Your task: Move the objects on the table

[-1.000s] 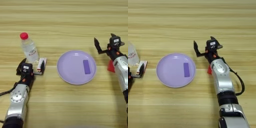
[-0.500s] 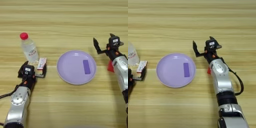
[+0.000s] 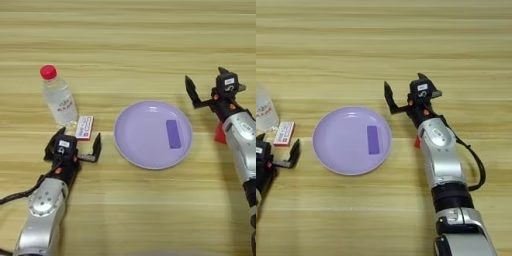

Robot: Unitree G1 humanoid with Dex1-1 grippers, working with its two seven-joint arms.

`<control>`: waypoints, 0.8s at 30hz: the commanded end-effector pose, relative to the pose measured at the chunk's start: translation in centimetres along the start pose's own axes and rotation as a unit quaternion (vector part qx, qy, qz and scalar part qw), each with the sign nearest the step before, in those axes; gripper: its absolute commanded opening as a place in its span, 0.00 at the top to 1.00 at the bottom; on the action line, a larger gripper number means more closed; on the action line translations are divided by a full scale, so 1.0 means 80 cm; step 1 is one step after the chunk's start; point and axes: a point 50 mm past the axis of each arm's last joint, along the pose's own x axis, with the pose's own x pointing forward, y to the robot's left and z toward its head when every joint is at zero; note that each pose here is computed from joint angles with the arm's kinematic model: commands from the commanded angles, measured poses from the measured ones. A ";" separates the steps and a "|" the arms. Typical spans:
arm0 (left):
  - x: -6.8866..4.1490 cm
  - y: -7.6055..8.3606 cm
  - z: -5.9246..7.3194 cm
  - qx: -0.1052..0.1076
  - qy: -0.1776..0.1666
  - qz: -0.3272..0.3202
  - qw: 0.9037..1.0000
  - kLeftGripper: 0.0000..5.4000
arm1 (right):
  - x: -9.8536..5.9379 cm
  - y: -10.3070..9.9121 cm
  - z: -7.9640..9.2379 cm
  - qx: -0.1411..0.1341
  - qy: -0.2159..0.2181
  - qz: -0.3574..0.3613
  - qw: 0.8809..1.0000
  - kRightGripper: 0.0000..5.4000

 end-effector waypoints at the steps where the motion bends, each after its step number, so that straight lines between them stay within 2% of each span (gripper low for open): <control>1: -0.006 -0.012 -0.017 -0.012 0.042 -0.020 0.999 0.00 | 0.003 0.001 0.002 0.003 -0.003 -0.002 1.000 0.00; 3: -0.004 -0.014 -0.019 -0.016 0.046 -0.020 0.999 0.00 | 0.003 0.001 0.003 0.004 -0.004 -0.002 1.000 0.00; 5: -0.003 -0.013 -0.023 -0.034 0.053 -0.019 0.998 0.00 | 0.003 0.001 0.003 0.005 -0.004 -0.003 1.000 0.00; 7: 0.000 -0.011 -0.026 -0.071 0.059 -0.017 0.996 0.00 | 0.003 0.000 0.003 0.005 -0.005 -0.005 1.000 0.00; 8: 0.002 -0.009 -0.027 -0.081 0.061 -0.014 0.995 0.00 | 0.003 0.000 0.003 0.005 -0.005 -0.005 1.000 0.00; 11: 0.006 -0.005 -0.031 -0.094 0.067 -0.007 0.993 0.00 | 0.003 0.000 0.003 0.006 -0.005 -0.005 1.000 0.00; 18: 0.009 0.003 -0.046 -0.094 0.086 0.012 0.992 0.00 | 0.002 -0.002 0.003 0.005 -0.005 -0.007 1.000 0.00; 24: 0.010 0.007 -0.052 -0.084 0.089 0.018 0.992 0.00 | 0.002 -0.002 0.002 0.005 -0.004 -0.008 1.000 0.00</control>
